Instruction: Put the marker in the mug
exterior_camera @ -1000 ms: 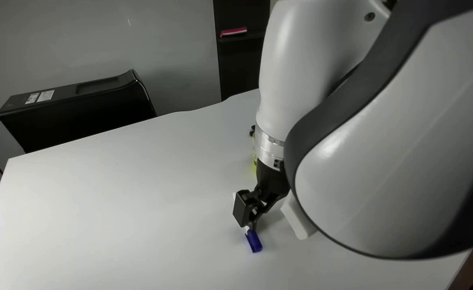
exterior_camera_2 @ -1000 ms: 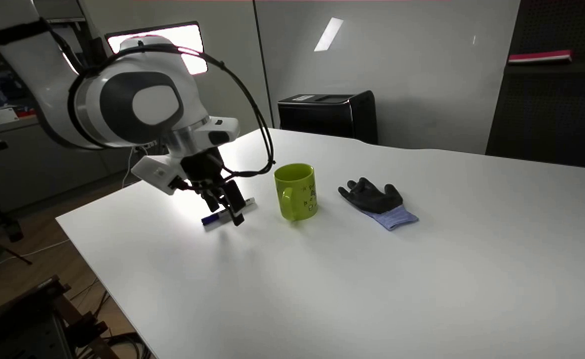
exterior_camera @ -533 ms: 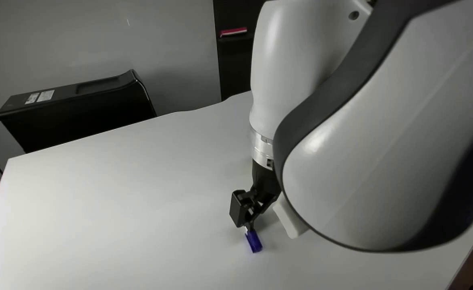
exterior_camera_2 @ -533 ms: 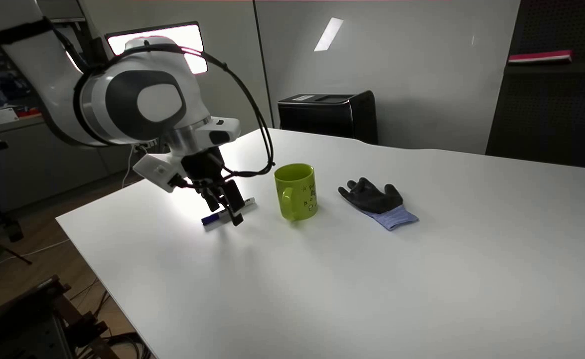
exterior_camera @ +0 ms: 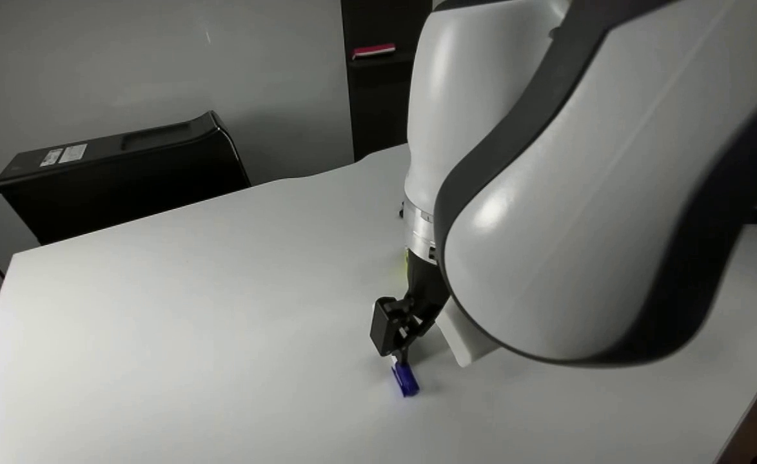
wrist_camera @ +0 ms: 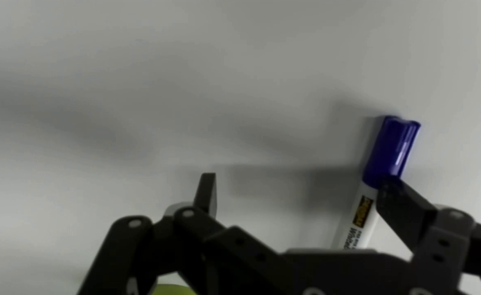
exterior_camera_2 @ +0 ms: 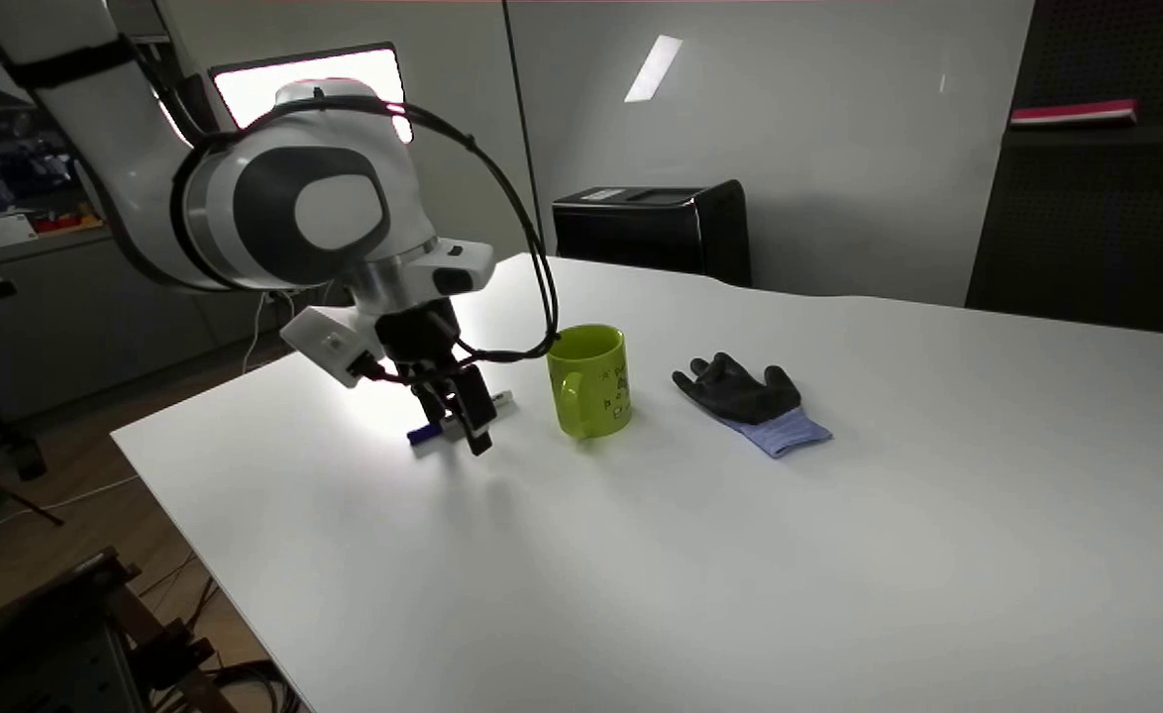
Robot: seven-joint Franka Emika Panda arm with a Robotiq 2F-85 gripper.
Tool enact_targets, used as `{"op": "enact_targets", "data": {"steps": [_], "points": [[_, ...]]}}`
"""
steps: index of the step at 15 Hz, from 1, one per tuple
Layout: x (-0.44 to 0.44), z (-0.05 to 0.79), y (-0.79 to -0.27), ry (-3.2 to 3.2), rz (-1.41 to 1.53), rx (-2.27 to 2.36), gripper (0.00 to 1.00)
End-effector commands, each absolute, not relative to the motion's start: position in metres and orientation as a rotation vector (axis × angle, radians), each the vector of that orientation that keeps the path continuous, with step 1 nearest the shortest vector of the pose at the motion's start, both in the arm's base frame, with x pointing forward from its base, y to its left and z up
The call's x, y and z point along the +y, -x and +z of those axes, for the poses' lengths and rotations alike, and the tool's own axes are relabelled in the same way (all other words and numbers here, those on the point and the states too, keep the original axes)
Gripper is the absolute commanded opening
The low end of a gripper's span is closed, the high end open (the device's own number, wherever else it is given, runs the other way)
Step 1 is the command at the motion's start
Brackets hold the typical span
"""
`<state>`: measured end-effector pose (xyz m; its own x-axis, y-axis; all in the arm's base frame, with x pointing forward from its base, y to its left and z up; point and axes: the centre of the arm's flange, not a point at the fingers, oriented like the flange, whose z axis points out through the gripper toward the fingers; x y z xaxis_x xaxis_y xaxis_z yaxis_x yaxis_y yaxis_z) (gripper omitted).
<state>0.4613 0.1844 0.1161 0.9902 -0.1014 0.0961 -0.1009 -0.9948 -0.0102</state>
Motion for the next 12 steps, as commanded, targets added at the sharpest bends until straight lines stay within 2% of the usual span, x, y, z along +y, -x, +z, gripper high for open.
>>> {"op": "enact_targets", "data": {"steps": [1, 12], "points": [[0.187, 0.111, -0.470, 3.121, -0.139, 0.221, 1.00], [0.214, 0.104, -0.473, 3.074, -0.133, 0.201, 1.00]]}}
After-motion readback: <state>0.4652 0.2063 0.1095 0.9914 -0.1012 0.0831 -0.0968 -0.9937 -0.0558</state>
